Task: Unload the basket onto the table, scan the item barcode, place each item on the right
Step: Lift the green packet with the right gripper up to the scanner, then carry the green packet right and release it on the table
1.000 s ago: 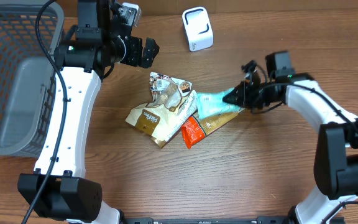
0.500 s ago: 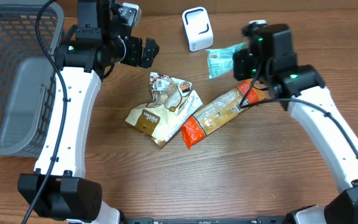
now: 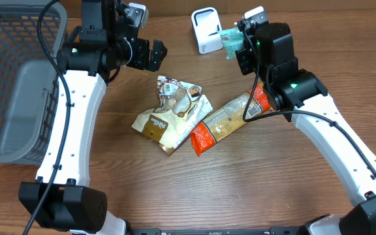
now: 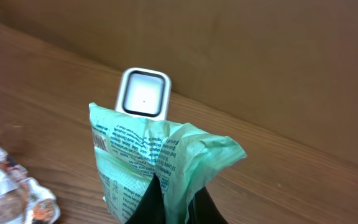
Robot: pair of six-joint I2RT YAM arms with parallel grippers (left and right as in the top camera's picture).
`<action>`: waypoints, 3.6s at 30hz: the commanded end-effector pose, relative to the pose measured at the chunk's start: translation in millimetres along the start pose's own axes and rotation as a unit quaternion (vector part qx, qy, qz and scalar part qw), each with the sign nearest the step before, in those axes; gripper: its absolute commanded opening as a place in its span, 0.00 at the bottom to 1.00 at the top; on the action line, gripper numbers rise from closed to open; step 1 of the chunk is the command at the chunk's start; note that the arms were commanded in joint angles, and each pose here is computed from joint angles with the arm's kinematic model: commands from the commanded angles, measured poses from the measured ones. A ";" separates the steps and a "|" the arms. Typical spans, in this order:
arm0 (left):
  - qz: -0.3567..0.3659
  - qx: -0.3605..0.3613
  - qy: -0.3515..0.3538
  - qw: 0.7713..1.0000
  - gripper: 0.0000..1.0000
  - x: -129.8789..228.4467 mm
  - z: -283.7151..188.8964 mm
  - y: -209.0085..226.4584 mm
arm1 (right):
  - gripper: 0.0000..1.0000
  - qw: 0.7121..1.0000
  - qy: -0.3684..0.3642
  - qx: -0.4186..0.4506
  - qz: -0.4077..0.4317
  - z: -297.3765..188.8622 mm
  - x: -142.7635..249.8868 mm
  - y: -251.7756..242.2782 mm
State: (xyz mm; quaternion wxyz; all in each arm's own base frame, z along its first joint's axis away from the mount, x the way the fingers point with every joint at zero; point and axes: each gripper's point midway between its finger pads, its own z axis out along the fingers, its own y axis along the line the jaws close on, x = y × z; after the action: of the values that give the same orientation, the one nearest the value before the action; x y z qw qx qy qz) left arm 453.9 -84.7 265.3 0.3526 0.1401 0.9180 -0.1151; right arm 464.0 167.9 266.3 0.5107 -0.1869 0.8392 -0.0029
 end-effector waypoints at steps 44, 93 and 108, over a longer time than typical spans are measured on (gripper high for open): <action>0.014 -0.003 -0.013 1.000 1.00 -7.0 -8.3 -1.5 | 0.04 0.842 -0.164 0.245 -0.452 204.5 -44.5 25.2; 0.014 -0.003 -0.013 1.000 1.00 -7.0 -8.3 -1.7 | 0.04 0.904 0.076 0.136 0.398 -106.9 -9.1 -122.7; 0.015 -0.003 -0.013 1.000 1.00 -7.0 -8.1 -2.4 | 0.04 0.694 0.178 0.268 0.644 -99.0 235.7 -243.0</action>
State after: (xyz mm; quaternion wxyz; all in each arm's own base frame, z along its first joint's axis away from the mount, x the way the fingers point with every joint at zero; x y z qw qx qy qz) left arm 454.0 -84.0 265.1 0.3525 0.1395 0.9184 -0.1131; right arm 358.4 -156.0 183.4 0.2698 0.5305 0.8033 0.0236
